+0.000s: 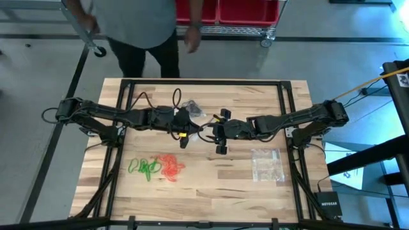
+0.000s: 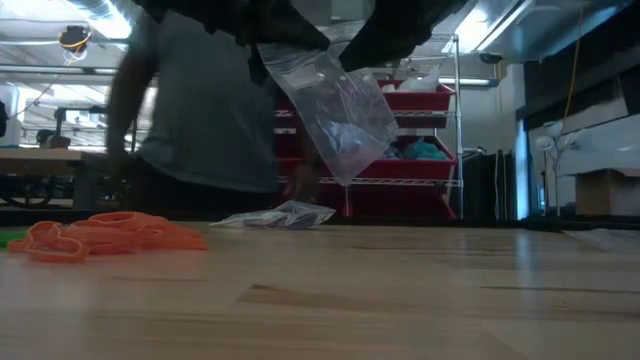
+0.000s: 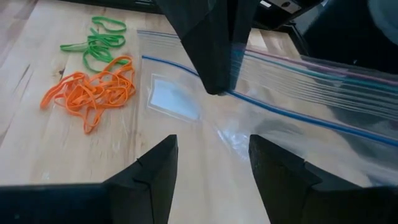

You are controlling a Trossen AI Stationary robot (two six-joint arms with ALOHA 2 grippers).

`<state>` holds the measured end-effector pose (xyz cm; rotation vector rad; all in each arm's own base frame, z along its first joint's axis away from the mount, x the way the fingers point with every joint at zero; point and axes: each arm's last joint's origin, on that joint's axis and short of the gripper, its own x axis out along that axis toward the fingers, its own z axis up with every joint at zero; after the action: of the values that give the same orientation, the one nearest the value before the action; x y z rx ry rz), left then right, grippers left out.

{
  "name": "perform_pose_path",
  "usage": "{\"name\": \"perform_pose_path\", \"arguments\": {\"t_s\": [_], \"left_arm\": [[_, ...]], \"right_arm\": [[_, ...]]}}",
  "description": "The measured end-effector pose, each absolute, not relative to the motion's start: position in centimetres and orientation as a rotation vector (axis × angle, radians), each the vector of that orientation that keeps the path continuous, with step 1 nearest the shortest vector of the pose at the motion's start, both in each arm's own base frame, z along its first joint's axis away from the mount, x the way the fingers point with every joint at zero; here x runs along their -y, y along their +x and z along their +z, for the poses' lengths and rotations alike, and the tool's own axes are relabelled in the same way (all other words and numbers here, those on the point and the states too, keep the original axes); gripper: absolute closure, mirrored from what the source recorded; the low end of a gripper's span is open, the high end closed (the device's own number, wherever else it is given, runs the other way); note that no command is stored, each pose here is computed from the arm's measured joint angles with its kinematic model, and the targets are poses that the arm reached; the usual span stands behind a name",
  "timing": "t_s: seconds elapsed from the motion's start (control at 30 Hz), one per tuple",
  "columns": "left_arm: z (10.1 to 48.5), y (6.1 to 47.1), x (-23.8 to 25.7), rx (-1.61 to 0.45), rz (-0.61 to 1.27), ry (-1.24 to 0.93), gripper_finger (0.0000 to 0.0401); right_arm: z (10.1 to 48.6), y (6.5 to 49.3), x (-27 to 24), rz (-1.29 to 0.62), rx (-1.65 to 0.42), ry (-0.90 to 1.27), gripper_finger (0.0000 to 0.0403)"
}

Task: Sort rubber bands
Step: Open the transparent zip bag

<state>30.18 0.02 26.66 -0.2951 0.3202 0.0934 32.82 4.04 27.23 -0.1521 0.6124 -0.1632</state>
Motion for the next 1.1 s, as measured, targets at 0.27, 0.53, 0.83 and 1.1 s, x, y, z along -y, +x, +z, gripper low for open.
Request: {"name": "perform_pose_path", "arguments": {"t_s": [0.27,0.53,0.83,1.1], "left_arm": [[26.67,30.18,-0.02,-0.319,0.093,-0.295,0.0401],[26.67,30.19,-0.03,-0.314,0.112,-0.393,0.0401],[26.59,30.17,-0.27,-0.324,0.121,-0.259,0.0401],[26.58,30.17,-0.37,-0.322,0.130,-0.294,0.0401]], "right_arm": [[27.23,32.82,-4.04,-0.163,-0.612,-0.152,0.0212],[27.23,32.82,-4.04,-0.163,-0.612,-0.152,0.0212],[27.23,32.82,-4.04,-0.163,-0.612,-0.152,0.0212],[27.23,32.82,-4.04,-0.163,-0.612,-0.152,0.0212]]}}
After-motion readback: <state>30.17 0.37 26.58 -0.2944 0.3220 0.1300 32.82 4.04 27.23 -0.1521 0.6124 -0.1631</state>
